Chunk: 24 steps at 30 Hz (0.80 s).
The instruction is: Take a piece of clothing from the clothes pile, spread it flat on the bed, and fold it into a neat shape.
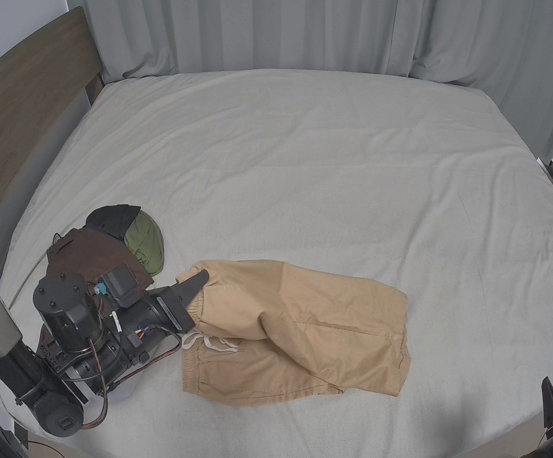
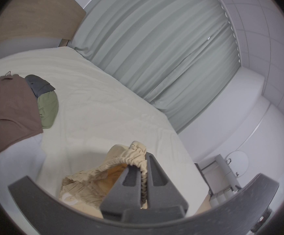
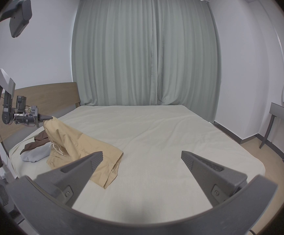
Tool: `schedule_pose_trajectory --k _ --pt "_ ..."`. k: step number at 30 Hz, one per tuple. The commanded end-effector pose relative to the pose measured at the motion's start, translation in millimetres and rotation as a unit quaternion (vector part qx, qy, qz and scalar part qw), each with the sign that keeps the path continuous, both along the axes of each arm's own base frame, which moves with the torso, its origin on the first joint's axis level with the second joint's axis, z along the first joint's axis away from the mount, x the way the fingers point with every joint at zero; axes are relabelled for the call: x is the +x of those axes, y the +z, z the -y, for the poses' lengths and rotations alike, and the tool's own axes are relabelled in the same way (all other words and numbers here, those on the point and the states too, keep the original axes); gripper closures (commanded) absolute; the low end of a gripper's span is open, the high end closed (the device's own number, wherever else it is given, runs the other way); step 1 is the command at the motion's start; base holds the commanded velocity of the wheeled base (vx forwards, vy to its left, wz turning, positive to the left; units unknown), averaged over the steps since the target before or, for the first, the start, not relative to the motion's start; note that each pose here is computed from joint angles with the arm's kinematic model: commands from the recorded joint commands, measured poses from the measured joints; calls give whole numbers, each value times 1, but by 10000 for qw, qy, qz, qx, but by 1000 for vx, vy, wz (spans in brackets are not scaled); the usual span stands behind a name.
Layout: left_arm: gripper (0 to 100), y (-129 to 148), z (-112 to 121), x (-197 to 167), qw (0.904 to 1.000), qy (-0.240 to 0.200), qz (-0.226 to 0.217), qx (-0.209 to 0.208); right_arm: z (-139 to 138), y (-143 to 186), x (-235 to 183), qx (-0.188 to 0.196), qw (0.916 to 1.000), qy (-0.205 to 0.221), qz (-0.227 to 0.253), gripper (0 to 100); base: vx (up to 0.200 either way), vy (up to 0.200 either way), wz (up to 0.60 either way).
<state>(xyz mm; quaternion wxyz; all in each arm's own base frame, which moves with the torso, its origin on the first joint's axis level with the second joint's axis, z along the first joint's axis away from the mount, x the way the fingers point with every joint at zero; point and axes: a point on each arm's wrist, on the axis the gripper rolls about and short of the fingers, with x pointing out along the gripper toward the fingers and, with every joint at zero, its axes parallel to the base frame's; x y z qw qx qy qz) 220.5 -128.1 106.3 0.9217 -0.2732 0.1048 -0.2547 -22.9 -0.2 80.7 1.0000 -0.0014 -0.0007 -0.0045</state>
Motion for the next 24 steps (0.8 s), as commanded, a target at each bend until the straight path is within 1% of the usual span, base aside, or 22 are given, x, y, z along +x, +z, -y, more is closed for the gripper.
schedule_pose_trajectory --k 1,2,6,7,10,14,17,20,21,22,24 --pt "100 -16 -5 2 9993 76 -238 269 0 -5 0 -2 10000 -1 -7 0 0 0 0" --pt "100 -17 -5 3 9993 81 -222 295 0 -5 0 -2 10000 -1 -7 0 0 0 0" --pt "100 -23 -8 7 9978 115 -182 631 0 -5 0 -2 10000 -1 -7 0 0 0 0" --pt "100 -26 -13 10 9965 170 -147 801 0 -5 0 -2 10000 -1 -7 0 0 0 0" --pt "100 -34 -15 15 9943 133 -158 1049 0 -5 0 -9 10000 -1 -8 0 0 0 0" --pt "100 -34 -22 20 9934 253 -135 1109 0 -5 0 -9 10000 -1 -8 0 0 0 0" --pt "100 -34 -26 22 9936 238 -131 1094 0 -5 0 -9 10000 -1 -8 0 0 0 0" --pt "100 -36 -33 25 9915 262 -56 1276 0 -5 0 -9 10000 -9 -8 0 0 0 0" --pt "100 -36 -33 25 9915 262 -56 1276 0 -5 0 -9 10000 -9 -8 0 0 0 0" --pt "100 -39 -38 27 9899 277 -62 1390 0 -5 0 -9 10000 -1 -8 0 0 0 0" --pt "100 -42 -42 30 9887 299 -73 1468 0 -5 0 -17 10000 6 0 0 0 0 0"
